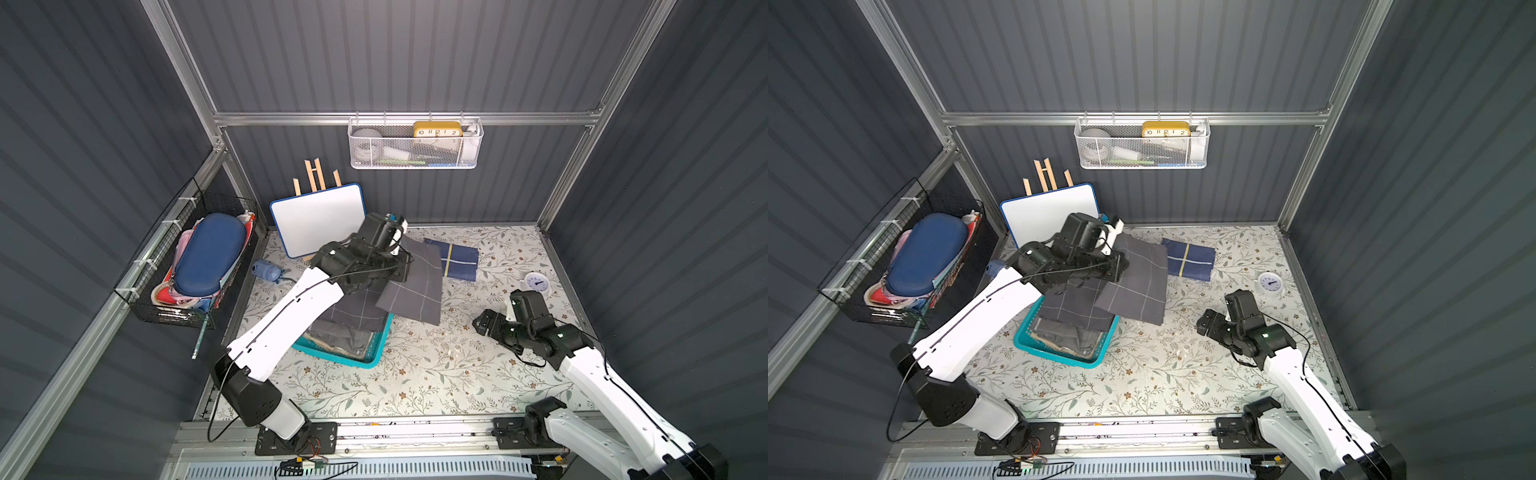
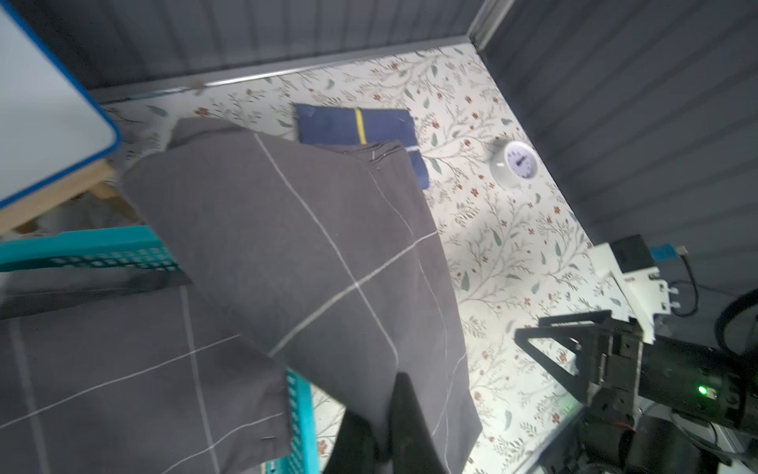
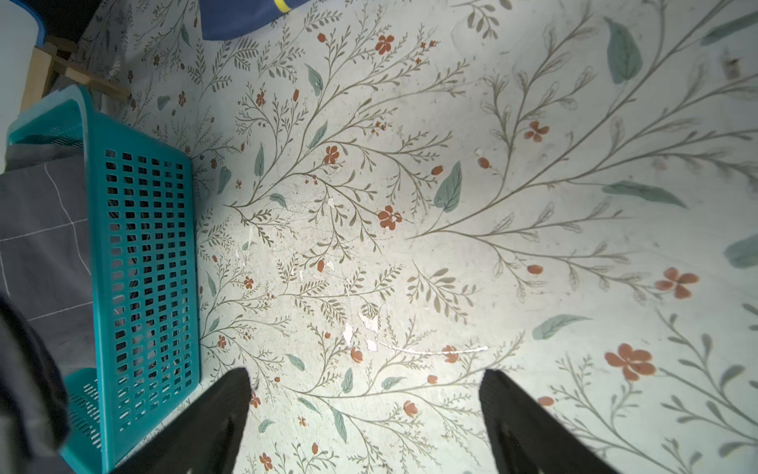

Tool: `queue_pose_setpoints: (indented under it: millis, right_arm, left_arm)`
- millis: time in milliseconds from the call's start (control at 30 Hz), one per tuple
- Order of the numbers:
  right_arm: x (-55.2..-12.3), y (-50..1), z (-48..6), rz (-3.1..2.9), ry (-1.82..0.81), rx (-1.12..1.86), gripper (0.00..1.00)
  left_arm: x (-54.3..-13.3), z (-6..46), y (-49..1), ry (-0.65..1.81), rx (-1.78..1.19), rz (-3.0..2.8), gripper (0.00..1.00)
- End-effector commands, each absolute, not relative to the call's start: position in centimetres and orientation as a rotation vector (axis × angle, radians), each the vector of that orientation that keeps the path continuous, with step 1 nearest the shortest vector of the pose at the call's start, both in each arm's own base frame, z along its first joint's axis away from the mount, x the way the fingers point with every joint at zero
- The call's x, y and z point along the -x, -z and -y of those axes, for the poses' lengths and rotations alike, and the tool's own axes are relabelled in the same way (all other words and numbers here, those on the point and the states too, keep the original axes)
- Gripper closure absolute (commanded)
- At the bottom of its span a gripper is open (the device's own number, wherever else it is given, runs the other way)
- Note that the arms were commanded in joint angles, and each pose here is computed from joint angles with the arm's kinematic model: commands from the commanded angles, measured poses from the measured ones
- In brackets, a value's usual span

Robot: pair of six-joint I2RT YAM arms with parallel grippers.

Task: Put the folded pillowcase in the basket
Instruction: Place the pillowcase in the basket.

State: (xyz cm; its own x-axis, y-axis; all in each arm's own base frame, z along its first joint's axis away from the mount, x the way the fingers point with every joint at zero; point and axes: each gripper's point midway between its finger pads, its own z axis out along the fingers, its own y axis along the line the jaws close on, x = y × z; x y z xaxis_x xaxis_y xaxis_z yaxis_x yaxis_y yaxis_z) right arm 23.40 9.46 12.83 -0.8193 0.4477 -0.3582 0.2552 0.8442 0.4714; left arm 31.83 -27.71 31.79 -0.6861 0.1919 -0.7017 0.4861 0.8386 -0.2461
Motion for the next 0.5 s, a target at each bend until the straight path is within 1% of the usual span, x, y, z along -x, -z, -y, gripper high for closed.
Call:
queue_pose_setpoints:
  millis: [0, 267, 467]
  right_arm:
    - [-22.8, -12.6, -9.6, -2.581, -0.562, -0.505, 0.07]
    - [-22.1, -12.2, -9.2, -2.596, -0.542, -0.514, 0.07]
    - [-21.9, -12.0, -9.0, -2.599, -0.535, -0.521, 0.07]
  left_arm:
    - [-31.6, 24.9, -30.8, 0.448, -0.519, -2.340, 1.00]
    - [-32.3, 22.2, -29.6, 0.361, -0.496, -2.356, 1.00]
    - [-32.2, 19.6, -29.3, 0.191, -0.496, -2.373, 1.00]
